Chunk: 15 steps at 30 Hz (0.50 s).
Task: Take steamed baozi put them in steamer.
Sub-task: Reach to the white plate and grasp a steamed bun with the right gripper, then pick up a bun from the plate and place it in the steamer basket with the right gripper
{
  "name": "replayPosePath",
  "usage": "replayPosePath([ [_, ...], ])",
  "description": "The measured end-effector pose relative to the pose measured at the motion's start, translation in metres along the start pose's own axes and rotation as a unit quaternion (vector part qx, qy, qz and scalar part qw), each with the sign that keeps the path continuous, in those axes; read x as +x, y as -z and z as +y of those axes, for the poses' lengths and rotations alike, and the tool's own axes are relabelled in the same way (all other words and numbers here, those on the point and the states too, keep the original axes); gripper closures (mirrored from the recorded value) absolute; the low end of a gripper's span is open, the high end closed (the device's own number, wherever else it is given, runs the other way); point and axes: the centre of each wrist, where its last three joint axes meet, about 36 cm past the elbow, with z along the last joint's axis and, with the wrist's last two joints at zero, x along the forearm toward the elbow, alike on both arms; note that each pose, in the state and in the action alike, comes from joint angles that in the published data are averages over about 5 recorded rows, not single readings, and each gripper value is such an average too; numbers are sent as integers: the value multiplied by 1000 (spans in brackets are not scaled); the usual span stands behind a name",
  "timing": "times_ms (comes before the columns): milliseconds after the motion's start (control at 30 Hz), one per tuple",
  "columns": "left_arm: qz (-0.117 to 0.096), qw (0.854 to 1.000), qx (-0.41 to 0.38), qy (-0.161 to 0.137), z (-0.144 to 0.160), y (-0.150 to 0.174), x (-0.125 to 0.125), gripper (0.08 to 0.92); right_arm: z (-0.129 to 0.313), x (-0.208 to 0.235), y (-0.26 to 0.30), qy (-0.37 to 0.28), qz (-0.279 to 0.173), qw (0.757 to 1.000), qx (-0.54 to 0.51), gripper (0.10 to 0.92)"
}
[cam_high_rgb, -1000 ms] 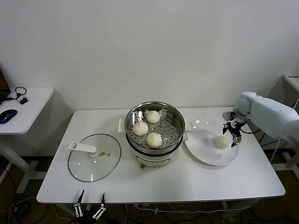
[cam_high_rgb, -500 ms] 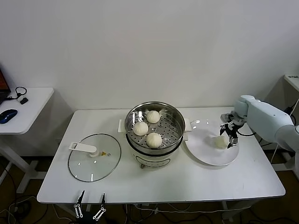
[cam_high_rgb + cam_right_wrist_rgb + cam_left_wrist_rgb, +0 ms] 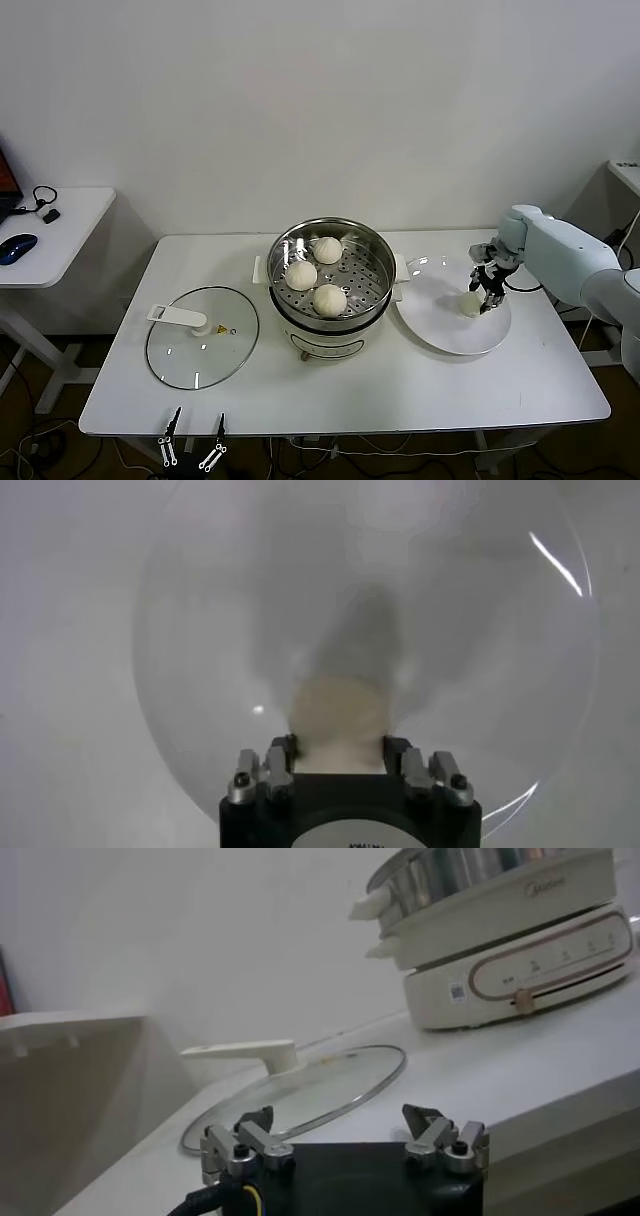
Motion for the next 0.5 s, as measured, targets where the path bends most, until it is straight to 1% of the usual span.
replayPosePath([
  [233, 0, 1000, 0, 1, 1, 0, 0, 177, -3, 19, -3, -3, 2, 1000, 3, 460],
  [367, 0, 1000, 0, 0, 1, 0, -1, 177, -7, 43, 0, -10, 2, 1000, 12, 455],
  [500, -1, 1000, 1, -1, 0, 1, -3, 177, -14, 77, 11, -21, -4, 999, 24, 444],
])
